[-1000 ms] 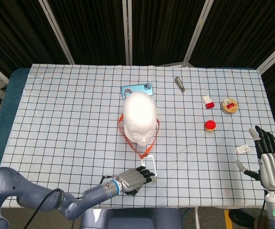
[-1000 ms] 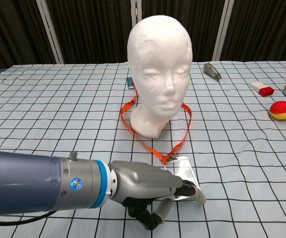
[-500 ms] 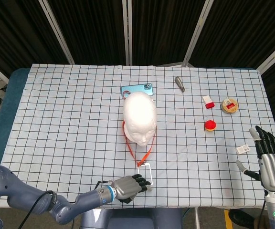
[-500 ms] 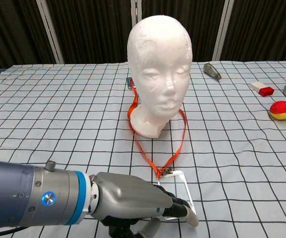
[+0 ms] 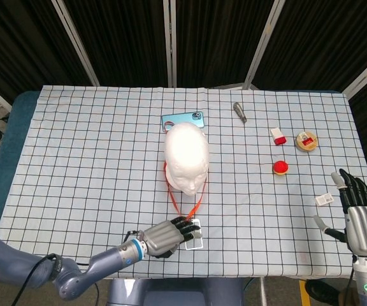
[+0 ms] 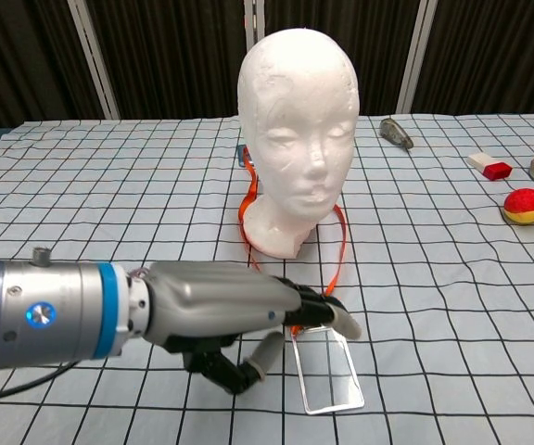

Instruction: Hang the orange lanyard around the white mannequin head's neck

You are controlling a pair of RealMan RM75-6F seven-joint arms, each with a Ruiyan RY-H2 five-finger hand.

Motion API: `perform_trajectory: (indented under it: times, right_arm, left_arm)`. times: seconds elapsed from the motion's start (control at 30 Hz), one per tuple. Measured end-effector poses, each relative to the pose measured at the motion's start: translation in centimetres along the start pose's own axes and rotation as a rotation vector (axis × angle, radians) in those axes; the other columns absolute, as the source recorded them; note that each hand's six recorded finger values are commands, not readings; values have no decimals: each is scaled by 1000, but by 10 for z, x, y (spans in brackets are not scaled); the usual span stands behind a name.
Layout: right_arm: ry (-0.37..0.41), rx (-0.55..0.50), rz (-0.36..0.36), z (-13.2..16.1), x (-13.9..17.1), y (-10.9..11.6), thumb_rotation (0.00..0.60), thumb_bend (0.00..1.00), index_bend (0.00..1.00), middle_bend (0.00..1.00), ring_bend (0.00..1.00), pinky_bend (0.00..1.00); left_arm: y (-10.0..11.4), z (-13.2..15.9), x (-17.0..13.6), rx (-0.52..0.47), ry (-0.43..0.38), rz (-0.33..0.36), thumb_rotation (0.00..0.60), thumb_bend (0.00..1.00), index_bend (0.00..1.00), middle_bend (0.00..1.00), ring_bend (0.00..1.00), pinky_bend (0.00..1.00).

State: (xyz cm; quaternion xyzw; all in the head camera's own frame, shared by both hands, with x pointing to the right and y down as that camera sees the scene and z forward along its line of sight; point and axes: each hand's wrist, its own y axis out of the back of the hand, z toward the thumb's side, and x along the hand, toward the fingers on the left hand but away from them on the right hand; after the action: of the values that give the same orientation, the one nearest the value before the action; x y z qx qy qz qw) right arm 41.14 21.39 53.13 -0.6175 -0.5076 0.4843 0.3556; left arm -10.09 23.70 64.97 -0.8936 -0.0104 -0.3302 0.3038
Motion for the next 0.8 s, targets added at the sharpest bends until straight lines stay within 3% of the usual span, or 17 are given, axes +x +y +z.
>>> perform_trajectory:
  times: [0.2, 0.3, 0.33, 0.47, 0.5, 0.63, 0.7, 0.8]
  right_arm:
    - [20, -5, 3, 6, 2, 0, 600, 123, 74, 0, 0, 0]
    - [34, -11, 4, 10, 3, 0, 600, 123, 74, 0, 0, 0]
    - [37, -12, 4, 11, 4, 0, 600, 122, 74, 0, 0, 0]
    - [52, -20, 4, 16, 5, 1, 600, 123, 73, 0, 0, 0]
    - [56, -19, 4, 17, 5, 1, 600, 123, 74, 0, 0, 0]
    - [66, -6, 3, 21, 5, -1, 600, 108, 73, 0, 0, 0]
    - [70, 0, 5, 23, 5, -1, 600, 56, 69, 0, 0, 0]
    - [72, 16, 7, 23, 5, -2, 600, 0, 55, 0, 0, 0]
  left_arm:
    - [3, -60, -44, 22, 151, 51, 600, 994, 0, 0, 0, 0]
    - [3, -97, -75, 27, 261, 84, 600, 912, 0, 0, 0, 0]
    - [3, -112, -88, 29, 308, 102, 600, 835, 0, 0, 0, 0]
    - [5, -156, -136, 13, 462, 160, 600, 148, 0, 0, 0, 0]
    - [7, -166, -151, 6, 502, 183, 600, 42, 0, 0, 0, 0]
    - [14, -187, -185, -1, 600, 281, 600, 0, 0, 0, 0, 0]
    - [23, -191, -196, 6, 631, 342, 600, 0, 0, 0, 0, 0]
    - [35, -194, -220, 9, 684, 474, 600, 0, 0, 0, 0, 0]
